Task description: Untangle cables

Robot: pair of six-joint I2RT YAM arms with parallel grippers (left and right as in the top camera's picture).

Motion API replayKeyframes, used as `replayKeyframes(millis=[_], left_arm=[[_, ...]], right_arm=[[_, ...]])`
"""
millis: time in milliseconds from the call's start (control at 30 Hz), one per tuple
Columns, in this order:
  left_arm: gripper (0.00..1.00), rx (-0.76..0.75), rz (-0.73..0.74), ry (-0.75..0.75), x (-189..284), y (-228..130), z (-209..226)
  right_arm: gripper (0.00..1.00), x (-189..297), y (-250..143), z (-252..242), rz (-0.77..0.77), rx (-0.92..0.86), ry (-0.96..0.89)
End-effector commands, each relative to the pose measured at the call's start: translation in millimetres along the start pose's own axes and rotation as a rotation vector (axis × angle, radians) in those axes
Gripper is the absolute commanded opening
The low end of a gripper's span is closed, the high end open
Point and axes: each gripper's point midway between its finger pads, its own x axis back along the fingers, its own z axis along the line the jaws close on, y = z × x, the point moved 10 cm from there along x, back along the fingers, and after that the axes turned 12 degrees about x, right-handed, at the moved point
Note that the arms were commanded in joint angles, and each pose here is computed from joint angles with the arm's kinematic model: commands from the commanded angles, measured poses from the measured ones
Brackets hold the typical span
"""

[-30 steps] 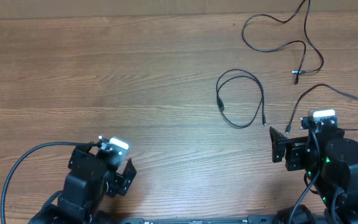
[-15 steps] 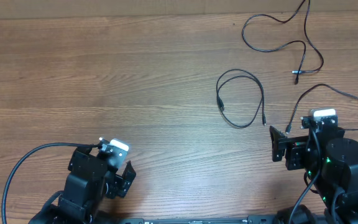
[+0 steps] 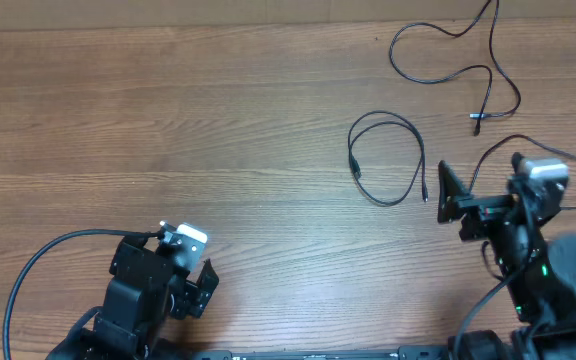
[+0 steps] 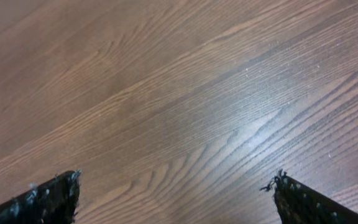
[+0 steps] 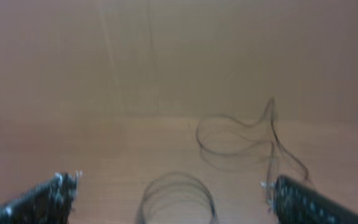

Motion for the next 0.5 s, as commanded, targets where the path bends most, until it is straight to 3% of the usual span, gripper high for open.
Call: replayKeyframes(millis=[0,100,267,467], left_arm=[[1.0,-0.02,-0.009,0.002,1.3,-1.5,0.1],[0.99,-0.02,-0.009,0.001,1.3,-1.5,0.2],[1.0,-0.02,-0.009,0.002,1.3,-1.5,0.1],[1.0,-0.02,-0.009,0.001,1.3,-1.5,0.2]], right_arm=[[1.0,0.7,-37.4,12.9,-0.267,-0.082,0.133],[1.0,2.2,-70.8,14.9,-0.388,-0.069,0.106],[1.0,2.4,-113.7,17.5,-0.362,-0.077,0.074],[1.0,4.2,-129.4,13.8,-0.358,-0.082,0.01]])
